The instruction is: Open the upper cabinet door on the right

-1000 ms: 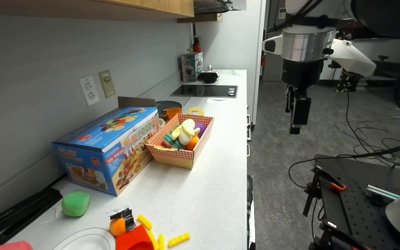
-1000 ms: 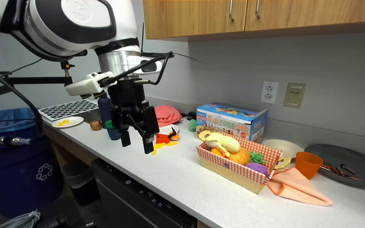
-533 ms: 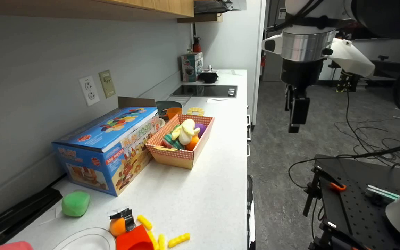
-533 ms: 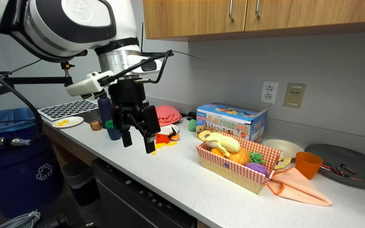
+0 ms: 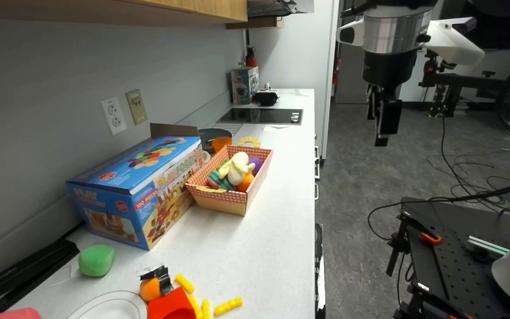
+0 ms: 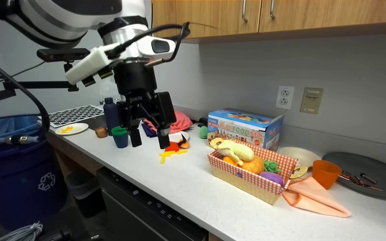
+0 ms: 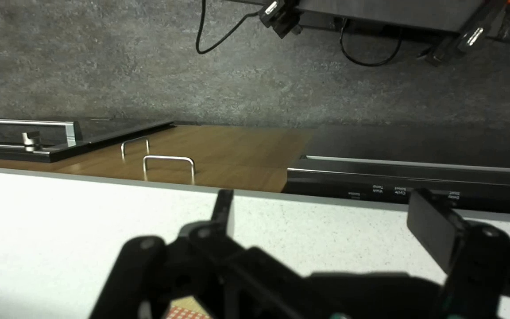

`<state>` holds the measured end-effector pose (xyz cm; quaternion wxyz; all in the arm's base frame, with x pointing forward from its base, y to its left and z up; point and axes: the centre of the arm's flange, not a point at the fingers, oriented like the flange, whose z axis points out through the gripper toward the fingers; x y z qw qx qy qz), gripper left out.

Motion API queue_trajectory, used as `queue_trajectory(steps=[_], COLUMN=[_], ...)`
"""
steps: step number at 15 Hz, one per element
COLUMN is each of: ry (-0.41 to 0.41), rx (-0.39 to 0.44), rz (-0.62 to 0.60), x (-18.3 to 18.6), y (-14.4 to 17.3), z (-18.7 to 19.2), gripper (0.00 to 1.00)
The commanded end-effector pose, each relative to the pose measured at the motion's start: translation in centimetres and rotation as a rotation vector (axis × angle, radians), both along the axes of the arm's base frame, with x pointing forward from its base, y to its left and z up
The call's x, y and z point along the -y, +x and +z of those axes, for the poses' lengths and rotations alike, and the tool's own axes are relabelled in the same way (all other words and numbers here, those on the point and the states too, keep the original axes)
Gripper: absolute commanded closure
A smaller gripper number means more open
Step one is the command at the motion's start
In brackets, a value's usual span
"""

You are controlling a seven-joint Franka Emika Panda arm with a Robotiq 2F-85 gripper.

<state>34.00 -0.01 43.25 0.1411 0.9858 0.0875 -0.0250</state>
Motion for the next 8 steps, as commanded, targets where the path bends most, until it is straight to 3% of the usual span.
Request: queue_trajectory(steps=[1, 8], ry=[0.04, 0.026], rx=[-0.057, -0.037], rz=[0.032, -0.004], x=[1.13, 1.47], y=[0.38, 0.18], z=[2.36, 2.12], gripper=[0.0, 0.0])
